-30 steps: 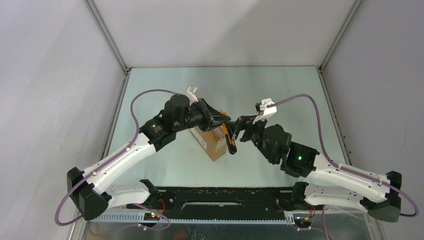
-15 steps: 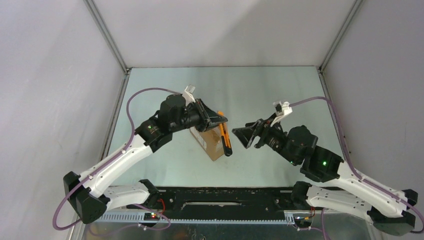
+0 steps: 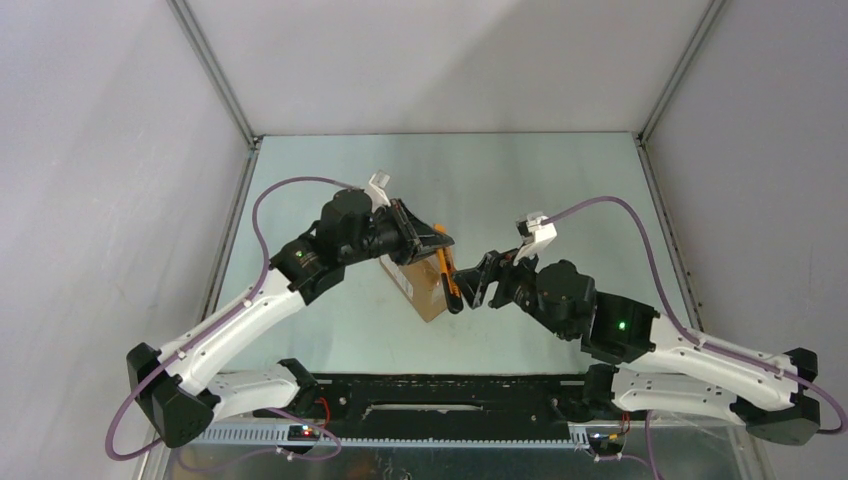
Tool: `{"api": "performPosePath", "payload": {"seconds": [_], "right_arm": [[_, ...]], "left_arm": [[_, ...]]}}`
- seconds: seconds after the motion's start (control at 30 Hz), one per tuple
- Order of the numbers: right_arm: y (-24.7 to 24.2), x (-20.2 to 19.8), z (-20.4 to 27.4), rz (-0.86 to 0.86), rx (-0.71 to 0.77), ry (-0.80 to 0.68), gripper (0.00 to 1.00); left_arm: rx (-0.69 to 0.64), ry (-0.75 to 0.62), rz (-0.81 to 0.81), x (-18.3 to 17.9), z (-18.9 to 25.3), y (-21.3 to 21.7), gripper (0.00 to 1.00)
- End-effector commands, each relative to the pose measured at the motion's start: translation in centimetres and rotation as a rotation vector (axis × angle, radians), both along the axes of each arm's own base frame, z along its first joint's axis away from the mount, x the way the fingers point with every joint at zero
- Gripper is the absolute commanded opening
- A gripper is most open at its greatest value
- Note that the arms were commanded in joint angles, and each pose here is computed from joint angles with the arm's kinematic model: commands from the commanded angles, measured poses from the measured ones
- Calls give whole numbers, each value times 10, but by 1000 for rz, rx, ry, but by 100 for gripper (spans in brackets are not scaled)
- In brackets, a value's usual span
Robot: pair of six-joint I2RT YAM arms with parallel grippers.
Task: Unpack the express box
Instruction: Cut the express box at the center of the board.
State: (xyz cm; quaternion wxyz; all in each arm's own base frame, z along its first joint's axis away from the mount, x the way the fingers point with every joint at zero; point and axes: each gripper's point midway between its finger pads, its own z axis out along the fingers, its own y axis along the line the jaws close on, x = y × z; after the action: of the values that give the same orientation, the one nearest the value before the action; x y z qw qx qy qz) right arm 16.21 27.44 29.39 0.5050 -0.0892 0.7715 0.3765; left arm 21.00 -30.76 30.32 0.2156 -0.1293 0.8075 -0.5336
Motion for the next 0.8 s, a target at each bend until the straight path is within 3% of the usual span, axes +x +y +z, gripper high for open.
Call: {"api": "performPosePath", "payload": {"seconds": [0.0,0.77], "right_arm": [[-5,11,4,-90,-10,-18,73],[16,42,17,-258,-121,-194,72]], "left_arm": [[-67,-82,2,-1,40,3,0],[-218,-20,-45,-13,63,-12,0]]}}
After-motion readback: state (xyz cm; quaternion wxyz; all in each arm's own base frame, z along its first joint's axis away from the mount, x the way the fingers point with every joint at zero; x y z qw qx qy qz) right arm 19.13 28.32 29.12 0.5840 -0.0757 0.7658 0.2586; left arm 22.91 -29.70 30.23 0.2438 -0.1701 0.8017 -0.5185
